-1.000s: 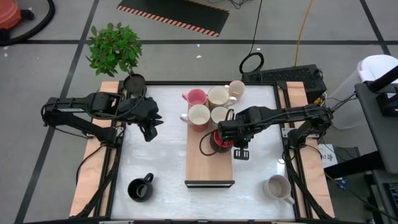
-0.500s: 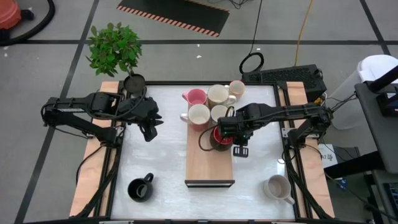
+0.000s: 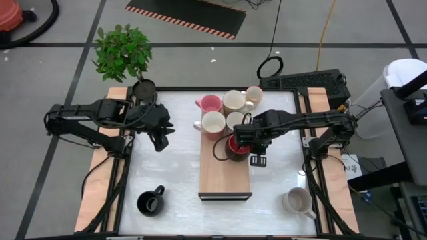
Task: Place coffee mugs
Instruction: Put the black-orange mug on the shelf
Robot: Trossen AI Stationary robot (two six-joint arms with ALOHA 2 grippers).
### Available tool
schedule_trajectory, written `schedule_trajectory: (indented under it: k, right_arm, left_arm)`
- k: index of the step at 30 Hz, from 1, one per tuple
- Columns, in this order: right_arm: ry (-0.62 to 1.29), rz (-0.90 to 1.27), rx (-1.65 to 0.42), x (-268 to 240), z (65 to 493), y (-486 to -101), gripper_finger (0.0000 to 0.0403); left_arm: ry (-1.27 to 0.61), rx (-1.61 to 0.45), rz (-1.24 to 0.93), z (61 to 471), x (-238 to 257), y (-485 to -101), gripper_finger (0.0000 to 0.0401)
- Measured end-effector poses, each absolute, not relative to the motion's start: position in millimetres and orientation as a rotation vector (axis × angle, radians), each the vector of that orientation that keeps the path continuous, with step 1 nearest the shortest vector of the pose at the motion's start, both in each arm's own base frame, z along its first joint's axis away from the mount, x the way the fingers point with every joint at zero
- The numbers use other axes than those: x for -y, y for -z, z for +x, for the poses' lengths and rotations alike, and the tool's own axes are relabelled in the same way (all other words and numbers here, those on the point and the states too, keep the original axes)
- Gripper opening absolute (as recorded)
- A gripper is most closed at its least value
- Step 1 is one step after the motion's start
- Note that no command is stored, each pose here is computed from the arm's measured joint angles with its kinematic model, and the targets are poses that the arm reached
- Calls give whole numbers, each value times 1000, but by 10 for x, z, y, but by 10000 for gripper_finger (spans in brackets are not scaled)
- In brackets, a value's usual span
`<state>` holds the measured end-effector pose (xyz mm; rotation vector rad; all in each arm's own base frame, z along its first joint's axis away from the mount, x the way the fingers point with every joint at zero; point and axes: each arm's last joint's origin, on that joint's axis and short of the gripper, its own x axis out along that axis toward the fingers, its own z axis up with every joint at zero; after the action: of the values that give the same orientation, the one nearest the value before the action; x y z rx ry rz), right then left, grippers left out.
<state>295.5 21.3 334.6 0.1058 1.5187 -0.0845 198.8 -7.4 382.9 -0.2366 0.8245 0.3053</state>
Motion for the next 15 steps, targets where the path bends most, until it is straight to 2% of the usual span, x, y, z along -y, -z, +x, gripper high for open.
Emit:
schedule_trajectory:
  k: [15]
  right_arm:
    - [94, 98, -1527, -218, 2931, -3354, 136]
  left_arm:
    - [-314, -822, -254, 1989, 74, -3828, 108]
